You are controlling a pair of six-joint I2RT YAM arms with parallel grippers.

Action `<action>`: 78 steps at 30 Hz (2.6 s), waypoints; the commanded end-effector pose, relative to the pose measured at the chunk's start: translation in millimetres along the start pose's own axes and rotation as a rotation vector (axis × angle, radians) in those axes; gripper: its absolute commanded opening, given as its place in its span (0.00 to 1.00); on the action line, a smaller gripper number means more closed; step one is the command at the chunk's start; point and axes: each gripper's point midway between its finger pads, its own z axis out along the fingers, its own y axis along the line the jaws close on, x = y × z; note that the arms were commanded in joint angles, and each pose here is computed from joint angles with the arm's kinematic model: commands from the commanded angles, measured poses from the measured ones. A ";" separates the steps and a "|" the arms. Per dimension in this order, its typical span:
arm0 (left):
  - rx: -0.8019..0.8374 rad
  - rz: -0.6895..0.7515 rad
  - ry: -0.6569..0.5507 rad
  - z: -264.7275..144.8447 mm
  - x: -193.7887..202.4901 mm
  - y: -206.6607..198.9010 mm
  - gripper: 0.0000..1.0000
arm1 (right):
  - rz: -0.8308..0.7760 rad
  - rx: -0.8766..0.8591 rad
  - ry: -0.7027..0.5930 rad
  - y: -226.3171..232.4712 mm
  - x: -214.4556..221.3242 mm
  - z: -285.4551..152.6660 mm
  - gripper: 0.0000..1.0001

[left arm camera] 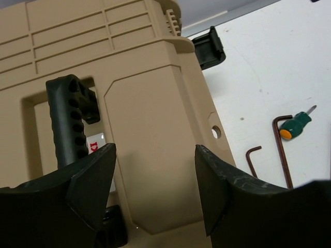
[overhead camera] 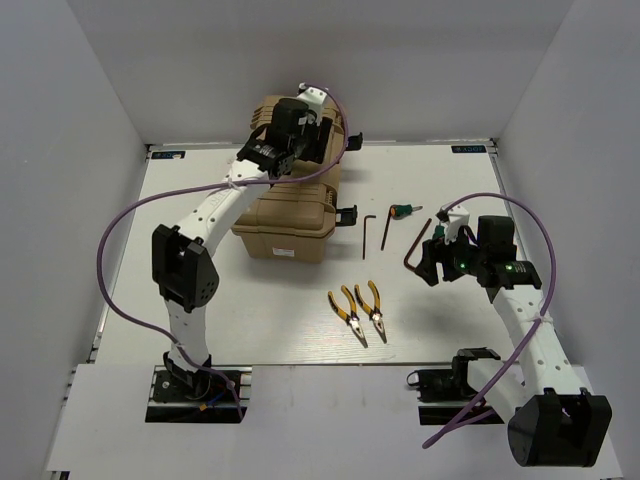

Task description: Sort the tools into containers

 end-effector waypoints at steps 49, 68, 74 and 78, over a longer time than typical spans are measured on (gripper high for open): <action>-0.041 -0.252 -0.190 -91.9 -90.5 44.7 0.00 | 0.090 -0.331 0.048 42.6 -20.7 16.4 0.38; 0.072 -0.450 -0.258 -129.5 -112.4 57.2 0.00 | 0.364 -0.647 0.131 87.6 -155.8 138.0 0.85; 0.077 -0.460 -0.271 -134.3 -111.0 59.5 0.00 | 0.384 -0.584 0.196 86.0 -140.2 159.8 0.68; 0.067 -0.473 -0.264 -132.1 -107.4 64.2 0.00 | 0.388 -0.573 0.218 88.4 -133.2 161.5 0.38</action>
